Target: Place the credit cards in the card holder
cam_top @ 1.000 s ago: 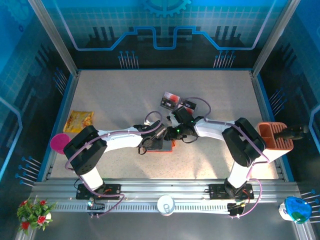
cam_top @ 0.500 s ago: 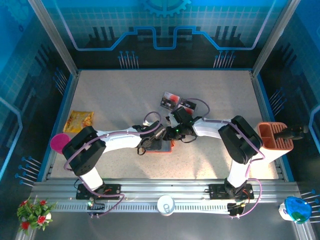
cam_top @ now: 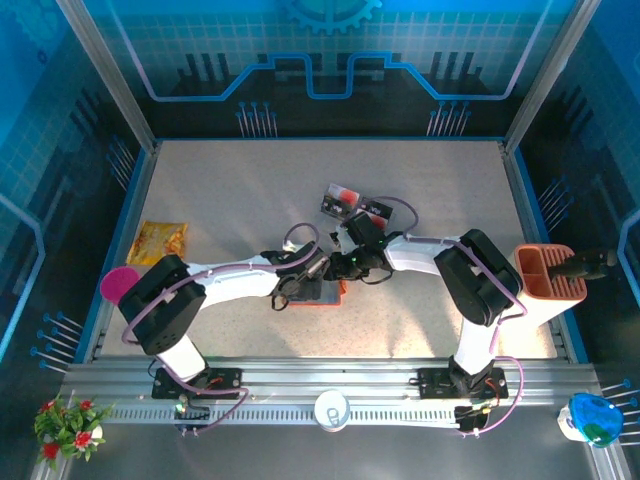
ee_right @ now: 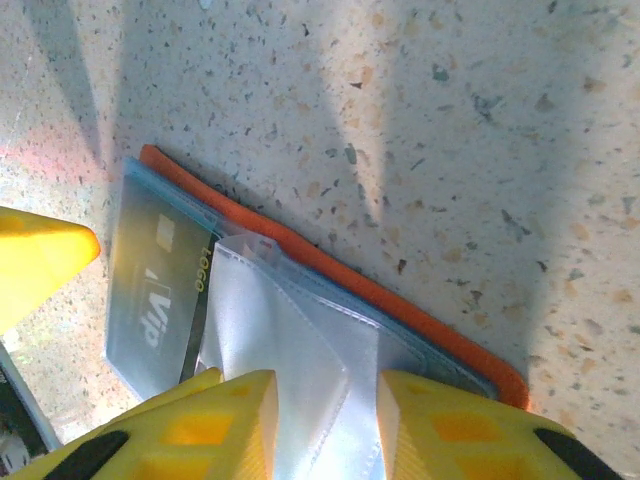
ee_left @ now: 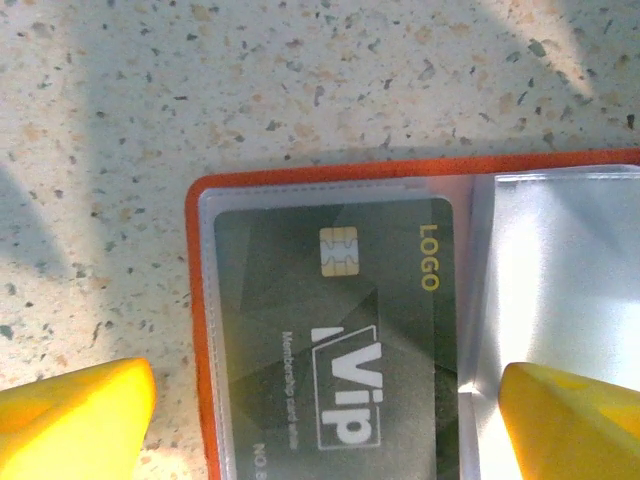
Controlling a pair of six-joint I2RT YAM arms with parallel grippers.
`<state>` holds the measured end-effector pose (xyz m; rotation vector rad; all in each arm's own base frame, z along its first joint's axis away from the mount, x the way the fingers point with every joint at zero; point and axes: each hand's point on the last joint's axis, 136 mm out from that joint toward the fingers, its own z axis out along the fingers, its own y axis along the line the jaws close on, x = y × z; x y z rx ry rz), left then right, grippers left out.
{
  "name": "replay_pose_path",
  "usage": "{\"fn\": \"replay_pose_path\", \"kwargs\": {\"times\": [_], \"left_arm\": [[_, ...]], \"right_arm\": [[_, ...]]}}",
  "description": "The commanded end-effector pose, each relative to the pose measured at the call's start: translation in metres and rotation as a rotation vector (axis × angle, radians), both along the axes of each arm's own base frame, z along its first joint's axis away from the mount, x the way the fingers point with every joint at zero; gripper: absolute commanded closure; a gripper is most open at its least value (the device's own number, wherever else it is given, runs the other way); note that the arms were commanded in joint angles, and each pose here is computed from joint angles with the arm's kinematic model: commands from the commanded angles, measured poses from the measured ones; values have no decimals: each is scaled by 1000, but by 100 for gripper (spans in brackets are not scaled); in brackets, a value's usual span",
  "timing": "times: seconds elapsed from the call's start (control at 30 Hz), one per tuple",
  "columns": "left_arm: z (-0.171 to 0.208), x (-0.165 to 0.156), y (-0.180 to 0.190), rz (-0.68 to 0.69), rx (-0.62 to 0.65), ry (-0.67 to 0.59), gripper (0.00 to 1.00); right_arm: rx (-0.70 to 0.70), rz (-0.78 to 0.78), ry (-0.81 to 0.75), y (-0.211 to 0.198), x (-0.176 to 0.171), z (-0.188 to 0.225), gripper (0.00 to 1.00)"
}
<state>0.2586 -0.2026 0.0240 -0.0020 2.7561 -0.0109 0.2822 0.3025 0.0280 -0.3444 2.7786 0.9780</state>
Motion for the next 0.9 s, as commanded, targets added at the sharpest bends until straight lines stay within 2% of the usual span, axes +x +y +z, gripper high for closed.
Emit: {"fn": "replay_pose_path", "kwargs": {"times": [0.0, 0.5, 0.87], "left_arm": [[17, 3, -3, -18, -37, -37, 9], [51, 9, 19, 57, -100, -125, 5], [64, 8, 54, 161, -146, -159, 1]], "right_arm": [[35, 14, 15, 10, 1, 7, 66], [86, 20, 18, 22, -1, 24, 65], [99, 62, 5, 46, -15, 46, 51]]}}
